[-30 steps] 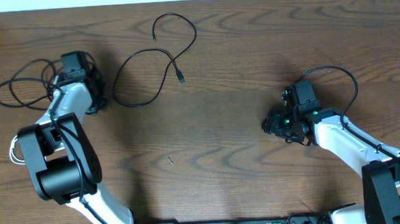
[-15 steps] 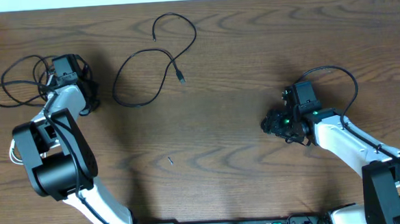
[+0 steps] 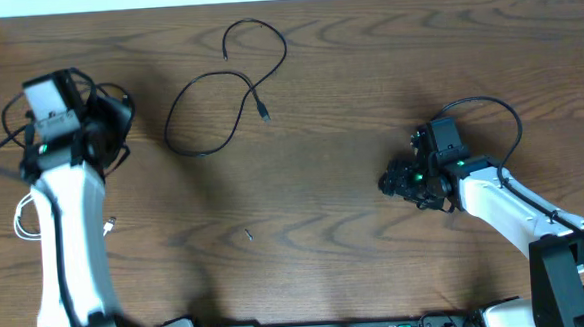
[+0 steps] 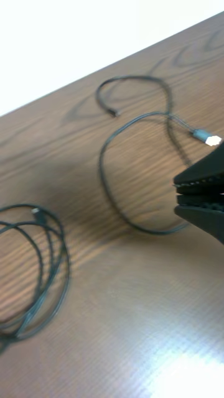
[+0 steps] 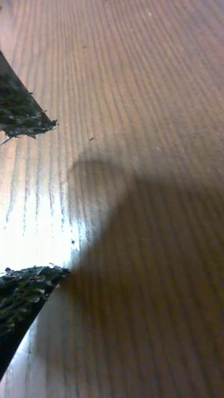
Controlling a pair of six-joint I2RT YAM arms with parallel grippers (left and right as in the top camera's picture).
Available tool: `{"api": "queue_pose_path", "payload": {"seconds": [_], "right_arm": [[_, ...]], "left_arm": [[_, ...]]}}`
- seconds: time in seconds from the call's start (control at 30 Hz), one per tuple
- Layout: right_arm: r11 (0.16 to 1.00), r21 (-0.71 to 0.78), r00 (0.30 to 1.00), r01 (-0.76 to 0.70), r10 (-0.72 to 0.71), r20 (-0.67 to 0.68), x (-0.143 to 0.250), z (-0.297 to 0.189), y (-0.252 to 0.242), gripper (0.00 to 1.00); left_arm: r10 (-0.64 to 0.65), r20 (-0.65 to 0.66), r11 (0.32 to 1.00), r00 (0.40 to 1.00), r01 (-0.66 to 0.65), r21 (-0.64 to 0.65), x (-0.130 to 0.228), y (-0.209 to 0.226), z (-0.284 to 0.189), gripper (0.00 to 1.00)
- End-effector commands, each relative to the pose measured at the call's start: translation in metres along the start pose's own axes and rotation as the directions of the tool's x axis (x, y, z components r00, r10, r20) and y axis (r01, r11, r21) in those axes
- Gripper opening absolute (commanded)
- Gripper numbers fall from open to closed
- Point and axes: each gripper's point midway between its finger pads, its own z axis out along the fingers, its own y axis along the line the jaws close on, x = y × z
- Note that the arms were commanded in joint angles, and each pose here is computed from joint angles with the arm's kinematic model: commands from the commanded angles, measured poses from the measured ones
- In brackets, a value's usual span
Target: Untangle cables
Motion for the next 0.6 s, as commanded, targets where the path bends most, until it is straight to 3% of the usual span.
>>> {"api": "queue_pose_path", "payload": {"seconds": [0.0,0.13,0.3,0.57], "right_arm": [[0.998,0.064,0.988,-0.025,0.035,-0.152,0.043,0.021,-0.028,0.73],[0.999,0.028,0.987,0.025,-0.02,-0.161,0.041,0.018,-0.021,0.83],[0.998,-0.004,0.992,0.067,-0.068,-0.104,0.027,-0.006,-0.005,0.86],[0.962,-0.17,0.952,0.213,-0.166,0.258,-0.019,-0.113,0.061,0.91]], "left_arm": [[0.064,-0.003,0.995,0.998,-0.064,0.072,0.01,-0.01,-0.038,0.08],[0.146,-0.011,0.98,0.989,-0.143,0.136,0.033,-0.013,-0.084,0.08],[0.326,0.091,0.911,0.941,-0.338,0.235,0.056,-0.021,-0.139,0.08],[0.396,0.301,0.827,0.867,-0.479,0.292,0.089,0.003,-0.202,0.08]]}}
